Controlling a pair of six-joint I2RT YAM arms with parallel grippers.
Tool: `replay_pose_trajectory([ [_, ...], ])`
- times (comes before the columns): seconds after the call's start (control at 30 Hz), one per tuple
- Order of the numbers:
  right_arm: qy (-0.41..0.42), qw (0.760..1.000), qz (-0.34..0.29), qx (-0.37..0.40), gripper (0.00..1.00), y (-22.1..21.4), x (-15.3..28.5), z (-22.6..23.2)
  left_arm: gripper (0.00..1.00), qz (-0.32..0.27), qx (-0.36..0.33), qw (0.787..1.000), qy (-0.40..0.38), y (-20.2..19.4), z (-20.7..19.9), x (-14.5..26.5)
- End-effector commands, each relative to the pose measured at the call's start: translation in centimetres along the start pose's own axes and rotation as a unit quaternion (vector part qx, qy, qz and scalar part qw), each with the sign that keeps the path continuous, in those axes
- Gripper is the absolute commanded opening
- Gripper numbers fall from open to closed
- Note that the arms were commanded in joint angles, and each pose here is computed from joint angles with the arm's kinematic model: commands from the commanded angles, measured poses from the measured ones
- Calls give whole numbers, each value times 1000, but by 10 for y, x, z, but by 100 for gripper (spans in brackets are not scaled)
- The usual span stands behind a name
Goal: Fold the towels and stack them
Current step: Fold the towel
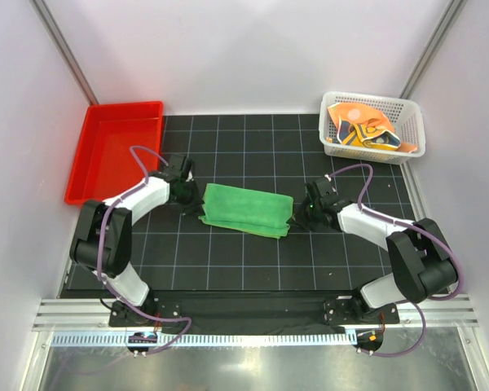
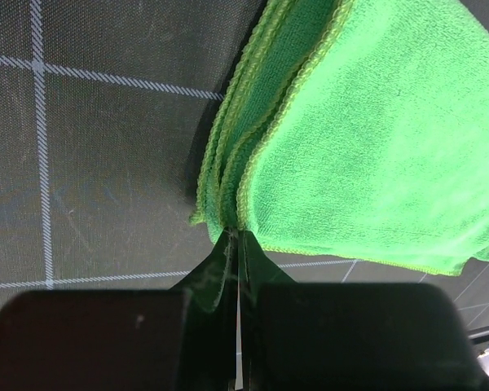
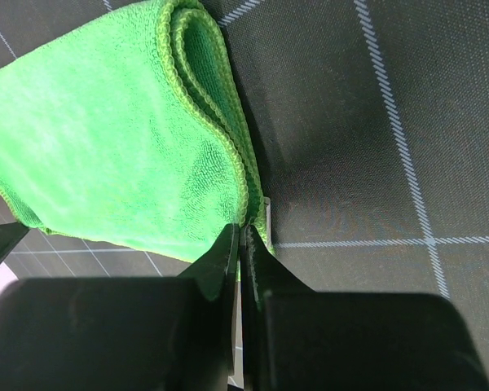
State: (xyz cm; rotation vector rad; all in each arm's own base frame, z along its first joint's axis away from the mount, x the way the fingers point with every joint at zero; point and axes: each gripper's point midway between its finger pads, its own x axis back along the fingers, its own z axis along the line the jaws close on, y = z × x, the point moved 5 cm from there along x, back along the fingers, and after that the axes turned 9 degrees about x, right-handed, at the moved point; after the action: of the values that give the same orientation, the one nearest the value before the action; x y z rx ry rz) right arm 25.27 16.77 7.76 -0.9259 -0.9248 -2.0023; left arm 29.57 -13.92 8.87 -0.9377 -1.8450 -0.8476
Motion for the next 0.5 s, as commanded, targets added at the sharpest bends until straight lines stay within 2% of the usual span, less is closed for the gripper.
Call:
replay_pose_trajectory([
  [0.0,31,999,-24,10,1,9,8,15,0,-5,0,1000,-2,7,-5,2],
  [0.13,31,999,-24,11,1,10,8,15,0,-13,2,1000,6,9,-4,5],
  [0.17,31,999,-22,11,1,9,8,15,4,-13,1,1000,8,9,-3,5],
  [0.23,30,999,-21,11,1,8,7,15,21,-18,5,1000,18,10,0,6],
  [0.27,29,999,-21,10,1,8,6,14,33,-17,4,1000,19,9,0,5],
  [0.33,33,999,-21,11,1,8,6,15,45,-19,6,1000,22,9,1,5],
  [0.47,39,999,-20,16,1,8,7,17,50,-17,6,1000,14,10,-1,2],
])
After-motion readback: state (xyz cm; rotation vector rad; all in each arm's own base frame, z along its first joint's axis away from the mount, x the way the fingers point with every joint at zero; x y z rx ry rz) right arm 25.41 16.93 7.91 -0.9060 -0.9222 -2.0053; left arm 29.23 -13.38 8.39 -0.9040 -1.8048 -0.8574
